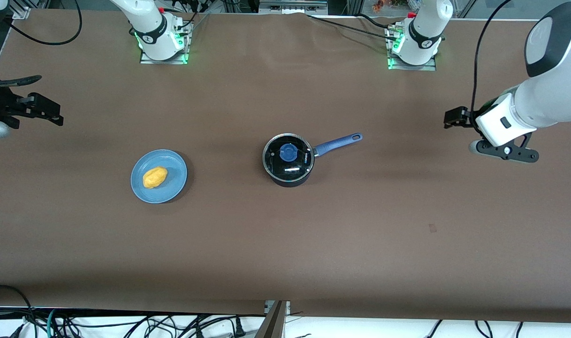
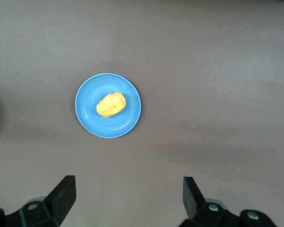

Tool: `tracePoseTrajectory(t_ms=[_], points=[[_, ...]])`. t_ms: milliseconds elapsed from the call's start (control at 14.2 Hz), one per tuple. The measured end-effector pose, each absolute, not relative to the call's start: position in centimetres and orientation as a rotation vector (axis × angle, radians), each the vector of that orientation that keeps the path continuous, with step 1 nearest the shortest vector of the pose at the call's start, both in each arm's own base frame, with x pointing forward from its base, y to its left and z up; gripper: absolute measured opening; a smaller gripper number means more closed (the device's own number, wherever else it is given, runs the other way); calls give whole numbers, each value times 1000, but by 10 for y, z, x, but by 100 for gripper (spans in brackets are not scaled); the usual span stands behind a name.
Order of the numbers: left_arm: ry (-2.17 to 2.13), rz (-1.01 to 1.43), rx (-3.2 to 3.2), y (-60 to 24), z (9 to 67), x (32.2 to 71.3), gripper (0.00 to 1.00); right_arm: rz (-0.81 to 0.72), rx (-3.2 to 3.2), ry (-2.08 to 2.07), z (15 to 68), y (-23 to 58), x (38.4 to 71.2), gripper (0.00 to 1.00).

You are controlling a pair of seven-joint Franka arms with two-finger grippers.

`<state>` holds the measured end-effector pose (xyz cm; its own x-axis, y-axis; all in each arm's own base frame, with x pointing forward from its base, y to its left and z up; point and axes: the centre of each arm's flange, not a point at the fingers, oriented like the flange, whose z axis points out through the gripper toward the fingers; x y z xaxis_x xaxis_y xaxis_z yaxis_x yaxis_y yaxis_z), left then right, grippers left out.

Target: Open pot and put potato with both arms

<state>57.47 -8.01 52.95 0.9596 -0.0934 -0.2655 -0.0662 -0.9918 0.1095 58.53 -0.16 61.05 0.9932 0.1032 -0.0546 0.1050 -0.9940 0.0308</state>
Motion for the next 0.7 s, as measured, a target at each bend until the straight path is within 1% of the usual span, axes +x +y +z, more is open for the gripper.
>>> tracePoseTrajectory(t_ms=[141, 282, 423, 704], points=[[22, -437, 2984, -107, 530, 570, 100, -82, 3103, 162, 610, -2, 585, 100], [101, -415, 2989, -154, 520, 564, 100, -84, 3103, 161, 610, -2, 586, 100], [163, -364, 2990, -209, 496, 554, 100, -85, 3103, 160, 609, -3, 586, 100], [307, -232, 2935, -316, 431, 512, 100, -86, 3103, 159, 609, -3, 586, 100]])
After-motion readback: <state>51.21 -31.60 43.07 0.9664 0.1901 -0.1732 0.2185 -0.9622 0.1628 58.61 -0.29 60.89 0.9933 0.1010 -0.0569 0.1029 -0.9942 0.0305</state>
